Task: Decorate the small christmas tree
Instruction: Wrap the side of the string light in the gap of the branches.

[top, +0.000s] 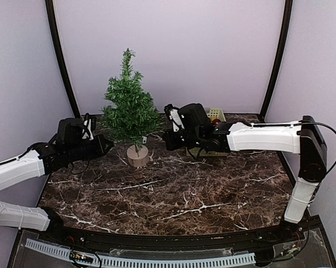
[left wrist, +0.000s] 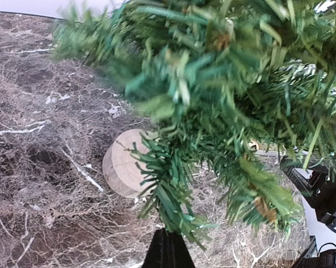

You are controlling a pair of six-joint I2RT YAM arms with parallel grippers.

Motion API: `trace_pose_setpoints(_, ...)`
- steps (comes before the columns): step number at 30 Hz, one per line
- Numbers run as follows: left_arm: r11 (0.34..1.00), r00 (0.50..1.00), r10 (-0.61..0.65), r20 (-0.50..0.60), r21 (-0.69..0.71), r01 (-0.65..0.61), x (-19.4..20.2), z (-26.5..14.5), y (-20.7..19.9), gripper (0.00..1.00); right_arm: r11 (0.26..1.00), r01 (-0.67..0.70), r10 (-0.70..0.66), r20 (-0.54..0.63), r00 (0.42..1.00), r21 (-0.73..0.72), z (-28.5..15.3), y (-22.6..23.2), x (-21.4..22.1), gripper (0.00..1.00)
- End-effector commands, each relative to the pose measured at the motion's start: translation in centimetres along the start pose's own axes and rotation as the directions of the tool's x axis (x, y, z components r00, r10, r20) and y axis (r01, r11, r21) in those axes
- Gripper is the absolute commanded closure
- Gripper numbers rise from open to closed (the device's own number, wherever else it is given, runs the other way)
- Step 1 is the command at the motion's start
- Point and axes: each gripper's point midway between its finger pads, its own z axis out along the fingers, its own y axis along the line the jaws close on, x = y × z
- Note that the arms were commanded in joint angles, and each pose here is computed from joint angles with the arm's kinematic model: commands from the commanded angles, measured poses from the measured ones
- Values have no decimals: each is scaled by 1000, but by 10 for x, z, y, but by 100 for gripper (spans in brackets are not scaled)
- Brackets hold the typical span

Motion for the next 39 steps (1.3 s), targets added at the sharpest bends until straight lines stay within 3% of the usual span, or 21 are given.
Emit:
trace_pose_setpoints(1, 999, 999, 30, -15, 41, -29, 0, -1, 4, 100, 996, -21, 23, 23, 999, -90, 6, 16, -3, 100)
trace_pose_setpoints(12, 986, 986, 164, 19, -26, -163, -34, 12, 17, 98, 981, -20, 14, -31, 999, -192, 10, 52, 30, 100)
trace_pose_setpoints(14, 984, 984, 174, 26, -39, -173, -40, 11, 18, 89, 979, -27, 21, -36, 999, -200, 11, 57, 31, 100)
trace_pose_setpoints(19, 981, 982, 182, 44, -76, -179, -46, -9, 20, 51, 979, -39, 35, -20, 999, -200, 10, 64, 27, 100)
trace_pose_setpoints(22, 975, 985, 169, 36, -149, -162, -44, -27, 32, 35, 980, -38, 37, -10, 999, -194, 8, 63, 23, 100)
trace_pose_setpoints(24, 981, 990, 138, 34, -141, -132, -43, -39, 30, 32, 982, -34, 33, -6, 999, -186, 8, 61, 22, 100)
trace_pose_setpoints(30, 997, 999, 32, 27, 70, -34, -21, -53, -16, 28, 986, -30, 31, 6, 1000, -166, 8, 59, 18, 100)
trace_pose_setpoints(39, 963, 997, 11, -81, 268, 11, 12, -17, -74, 19, 988, -31, 34, 17, 999, -151, 4, 56, 14, 100)
